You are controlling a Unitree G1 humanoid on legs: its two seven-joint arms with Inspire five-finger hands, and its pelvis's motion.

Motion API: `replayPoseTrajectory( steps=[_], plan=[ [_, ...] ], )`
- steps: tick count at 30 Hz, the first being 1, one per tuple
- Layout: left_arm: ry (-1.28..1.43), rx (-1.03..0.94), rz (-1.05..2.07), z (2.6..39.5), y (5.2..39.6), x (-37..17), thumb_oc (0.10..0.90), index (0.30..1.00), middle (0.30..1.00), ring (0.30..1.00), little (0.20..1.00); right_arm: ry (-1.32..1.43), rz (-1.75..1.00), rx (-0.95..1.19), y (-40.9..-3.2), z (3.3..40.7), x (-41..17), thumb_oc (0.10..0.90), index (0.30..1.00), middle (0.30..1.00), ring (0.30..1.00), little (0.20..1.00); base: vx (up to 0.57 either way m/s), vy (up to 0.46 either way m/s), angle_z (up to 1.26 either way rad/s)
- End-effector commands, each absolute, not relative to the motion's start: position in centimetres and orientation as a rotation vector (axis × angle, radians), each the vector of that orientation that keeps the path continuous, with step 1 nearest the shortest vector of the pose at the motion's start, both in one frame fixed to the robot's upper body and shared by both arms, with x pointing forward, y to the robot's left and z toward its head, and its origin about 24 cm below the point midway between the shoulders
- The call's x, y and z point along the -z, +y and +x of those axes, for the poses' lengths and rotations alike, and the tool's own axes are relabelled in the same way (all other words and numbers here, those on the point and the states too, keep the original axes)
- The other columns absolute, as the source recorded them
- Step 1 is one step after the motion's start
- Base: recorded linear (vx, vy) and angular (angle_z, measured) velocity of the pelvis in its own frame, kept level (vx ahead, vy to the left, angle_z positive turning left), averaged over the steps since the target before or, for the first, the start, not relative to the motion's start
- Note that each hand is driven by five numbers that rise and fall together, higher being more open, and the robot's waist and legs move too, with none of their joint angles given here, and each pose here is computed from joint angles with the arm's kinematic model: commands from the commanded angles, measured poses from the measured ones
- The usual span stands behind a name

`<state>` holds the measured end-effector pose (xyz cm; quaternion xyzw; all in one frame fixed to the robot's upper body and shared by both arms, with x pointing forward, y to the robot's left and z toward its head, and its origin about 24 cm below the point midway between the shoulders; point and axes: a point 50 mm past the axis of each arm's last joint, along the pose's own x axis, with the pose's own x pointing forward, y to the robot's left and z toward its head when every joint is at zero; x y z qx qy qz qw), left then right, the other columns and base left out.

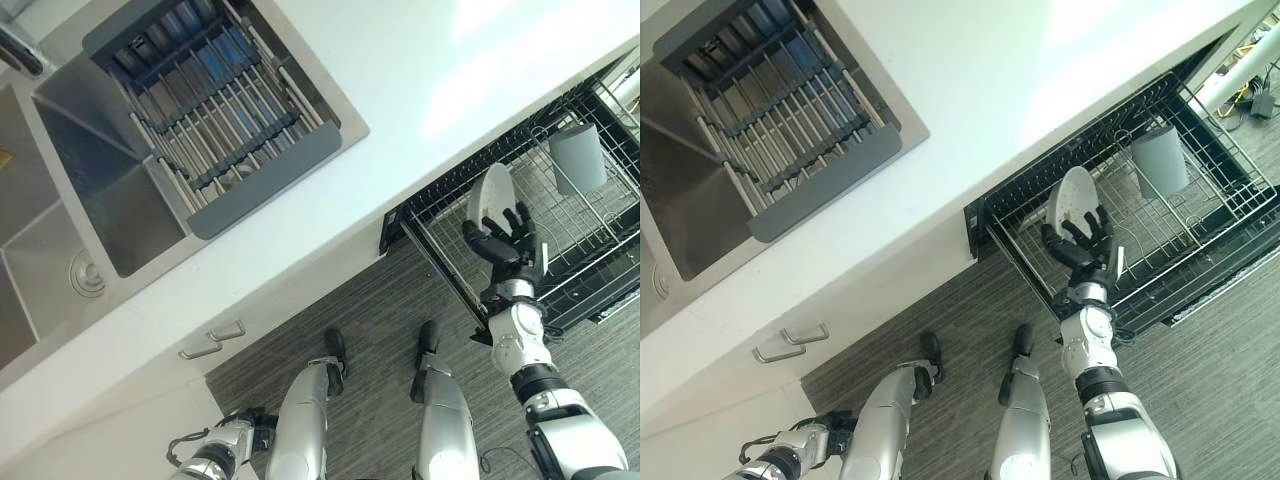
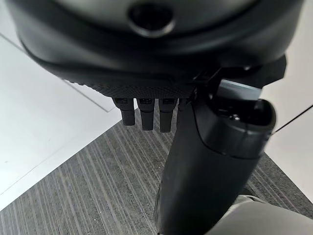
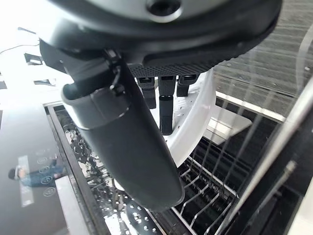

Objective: Place the dishes in the dishwasher.

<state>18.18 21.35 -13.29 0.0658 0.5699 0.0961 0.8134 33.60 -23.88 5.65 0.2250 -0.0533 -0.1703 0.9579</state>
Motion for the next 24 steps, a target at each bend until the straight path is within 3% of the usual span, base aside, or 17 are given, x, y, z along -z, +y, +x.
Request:
replayPoseTrajectory(
  steps=[1,4,9,15,20,24],
  plan=[
    [1.367,-0.217,0.122,14.2,20.7,15.0,0.800,0.900,0.900,0.900,0.900,0.018,0.602,0.337,-22.9,32.8,-2.8,0.800,0.900,0.900,0.900,0.900,0.01,0.052,-0.16],
    [1.375,-0.207,0.107,13.8,20.6,15.2,0.800,0.900,0.900,0.900,0.900,0.017,0.650,0.317,-23.1,32.7,-2.7,0.800,0.900,0.900,0.900,0.900,0.02,0.084,-0.05],
    [1.382,-0.187,0.105,13.6,20.5,15.3,0.800,0.900,0.900,0.900,0.900,0.059,0.480,0.268,-22.8,32.7,-2.6,0.800,0.900,0.900,0.900,0.900,0.02,0.055,-0.02],
    [1.355,-0.214,0.149,14.0,22.0,14.9,0.800,0.900,0.900,0.900,0.900,0.185,-0.403,0.444,-23.9,33.3,-3.1,0.800,0.900,0.900,0.900,0.900,-0.04,-0.093,0.03],
    [1.304,-0.253,0.214,13.9,23.4,14.7,0.800,0.900,0.900,0.900,0.900,0.063,-0.889,0.630,-25.2,34.9,-7.3,0.800,0.900,0.900,0.900,0.900,-0.09,-0.191,0.21],
    [1.280,-0.255,0.260,14.2,23.8,14.5,0.800,0.900,0.900,0.900,0.900,0.102,-0.953,0.634,-25.5,35.3,-7.6,0.800,0.900,0.900,0.900,0.900,-0.04,-0.114,0.13]
  ],
)
